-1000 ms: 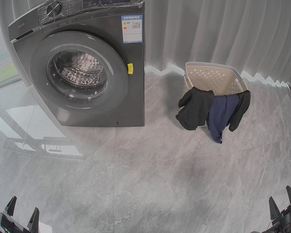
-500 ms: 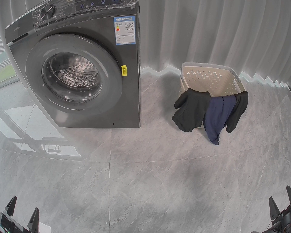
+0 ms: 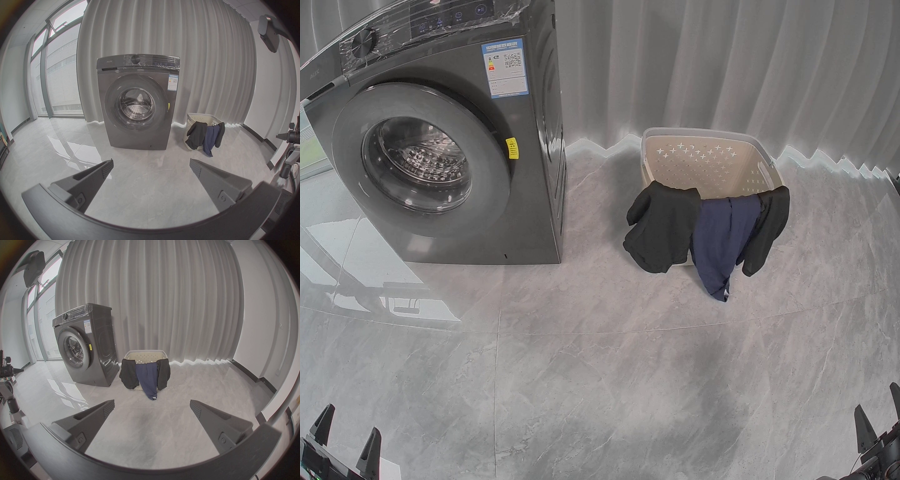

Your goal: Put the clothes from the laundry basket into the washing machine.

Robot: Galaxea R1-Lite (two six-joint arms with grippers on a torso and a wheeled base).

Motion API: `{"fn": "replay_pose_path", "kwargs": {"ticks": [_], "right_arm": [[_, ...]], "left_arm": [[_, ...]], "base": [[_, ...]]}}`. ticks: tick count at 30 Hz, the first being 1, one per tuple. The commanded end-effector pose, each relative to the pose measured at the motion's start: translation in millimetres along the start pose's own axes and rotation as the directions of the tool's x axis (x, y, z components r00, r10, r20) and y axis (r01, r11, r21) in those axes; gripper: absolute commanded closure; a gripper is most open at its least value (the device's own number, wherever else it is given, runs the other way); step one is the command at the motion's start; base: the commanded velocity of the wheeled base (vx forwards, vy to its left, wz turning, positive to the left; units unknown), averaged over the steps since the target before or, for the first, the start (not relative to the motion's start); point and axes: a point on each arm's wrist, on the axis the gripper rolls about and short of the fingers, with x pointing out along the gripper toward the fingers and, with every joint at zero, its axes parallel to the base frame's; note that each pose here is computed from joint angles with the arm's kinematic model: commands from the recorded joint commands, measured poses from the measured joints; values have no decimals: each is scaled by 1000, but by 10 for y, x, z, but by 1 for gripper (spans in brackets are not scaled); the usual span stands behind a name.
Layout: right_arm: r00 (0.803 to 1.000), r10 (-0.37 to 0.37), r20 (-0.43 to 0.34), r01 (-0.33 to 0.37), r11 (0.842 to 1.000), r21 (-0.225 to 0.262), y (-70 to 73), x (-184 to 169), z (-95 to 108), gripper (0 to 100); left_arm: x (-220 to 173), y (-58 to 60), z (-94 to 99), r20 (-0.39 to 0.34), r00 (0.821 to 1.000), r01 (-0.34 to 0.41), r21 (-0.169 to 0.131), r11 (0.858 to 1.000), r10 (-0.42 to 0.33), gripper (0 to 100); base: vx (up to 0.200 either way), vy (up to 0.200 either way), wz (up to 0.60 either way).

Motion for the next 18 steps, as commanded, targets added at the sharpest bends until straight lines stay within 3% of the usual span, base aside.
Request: {"fn": "replay_pose_path", "kwargs": {"ticks": [1, 15, 18], "right_arm": [[1000, 0, -1, 0, 1000, 0, 1, 1, -52, 0], [1000, 0, -1, 0, 1000, 0, 1, 1, -52, 0], [1000, 0, -2, 0, 1000, 0, 1, 1, -54, 0]], "left_arm": [[-2, 3, -49, 1, 1000, 2, 0, 1000, -2, 0], [-2, 2, -49, 1, 1000, 0, -1, 1000, 0, 0], [-2, 3, -49, 1, 1000, 2, -3, 1000, -2, 0]], "base": [[0, -200, 0], [0, -200, 0], [0, 0, 0]]}}
